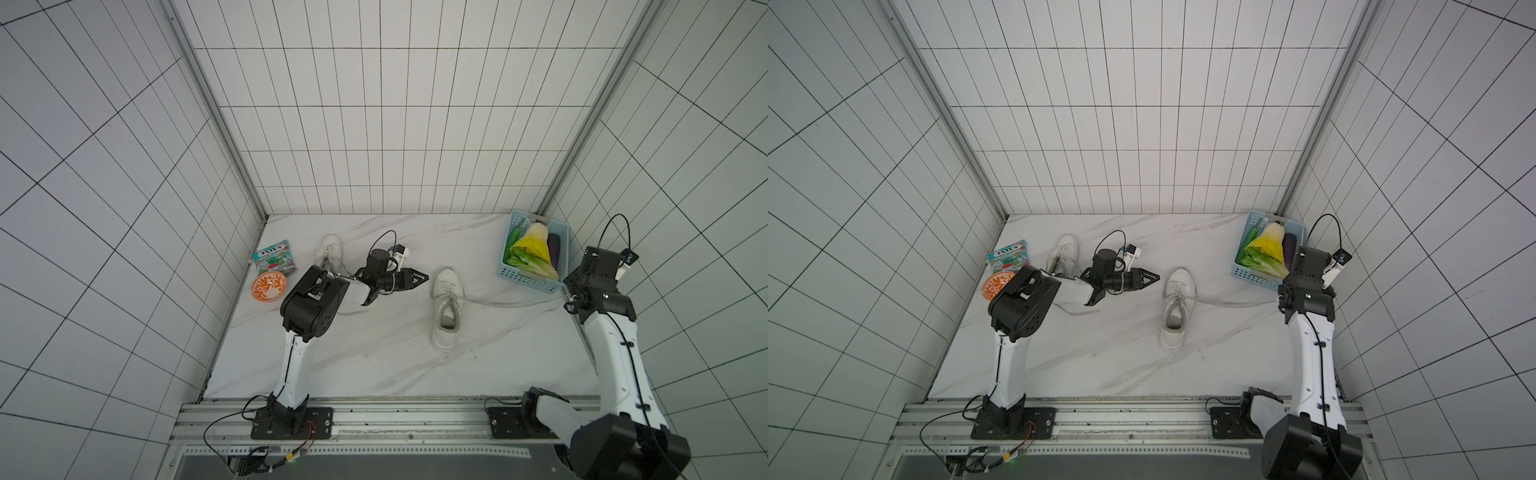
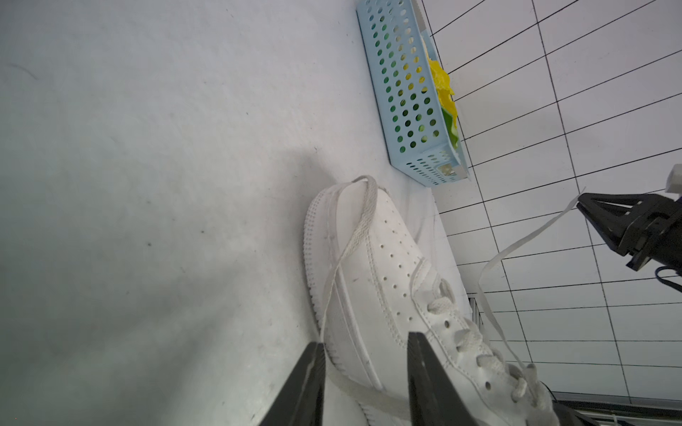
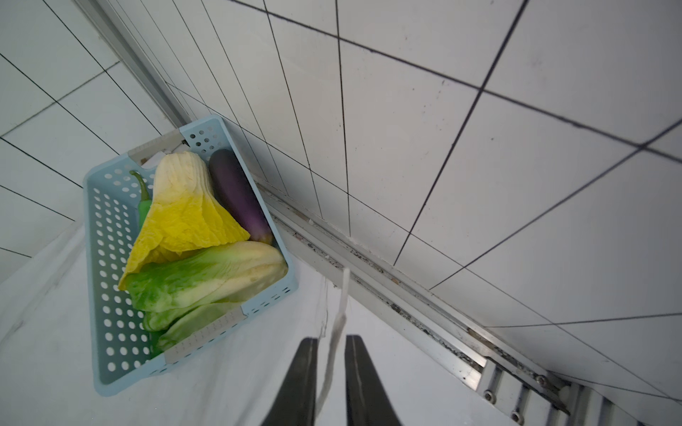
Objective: Tie the shoes
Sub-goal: Tie the shoelace on the shoe.
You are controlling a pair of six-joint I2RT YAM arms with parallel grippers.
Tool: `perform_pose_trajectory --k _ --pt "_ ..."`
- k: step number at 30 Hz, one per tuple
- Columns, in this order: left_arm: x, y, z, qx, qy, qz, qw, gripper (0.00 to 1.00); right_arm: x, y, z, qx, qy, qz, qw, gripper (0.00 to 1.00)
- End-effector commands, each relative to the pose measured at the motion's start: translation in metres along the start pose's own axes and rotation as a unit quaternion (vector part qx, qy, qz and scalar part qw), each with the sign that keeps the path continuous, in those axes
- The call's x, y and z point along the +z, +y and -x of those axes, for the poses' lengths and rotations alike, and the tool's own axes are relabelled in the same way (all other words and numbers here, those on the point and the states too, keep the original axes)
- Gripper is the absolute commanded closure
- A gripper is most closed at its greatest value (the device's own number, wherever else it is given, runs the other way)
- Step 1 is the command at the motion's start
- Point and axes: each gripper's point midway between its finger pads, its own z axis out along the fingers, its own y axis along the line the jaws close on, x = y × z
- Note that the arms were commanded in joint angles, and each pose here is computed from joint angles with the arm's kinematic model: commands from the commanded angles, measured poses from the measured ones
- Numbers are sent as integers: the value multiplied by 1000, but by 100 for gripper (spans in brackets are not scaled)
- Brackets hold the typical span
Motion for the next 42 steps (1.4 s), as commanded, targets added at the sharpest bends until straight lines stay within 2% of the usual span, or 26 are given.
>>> perform_pose_trajectory --k 1,4,8,13,18,20,25,30,34,38,42 --pt "-18 -17 15 37 -28 -1 999 57 -6 28 1 -32 16 77 996 56" --pt "-39 -22 21 55 -58 6 997 56 -11 53 -16 -74 45 126 988 39" --pt "-79 -33 32 91 -112 32 989 50 -23 93 -46 -137 79 179 971 25" --pt "-119 -52 37 131 -156 53 978 46 -38 168 -117 -199 170 278 924 13" --pt "-146 -57 39 138 -176 68 972 45 -40 220 -181 -244 241 315 885 6" --pt "-154 -54 38 138 -182 74 971 44 -43 235 -200 -263 261 325 870 6" --pt "-165 -49 37 135 -188 79 970 44 -52 256 -236 -274 298 343 847 8" --pt "-165 -46 35 137 -184 80 970 44 -76 269 -256 -285 324 374 821 11" --pt "-165 -45 35 140 -183 82 970 44 -91 273 -265 -296 331 385 809 13" --pt "-162 -42 35 137 -179 82 971 44 -93 272 -261 -313 318 376 812 13" --pt "-155 -31 33 121 -168 87 974 44 -88 274 -229 -352 252 358 827 12"
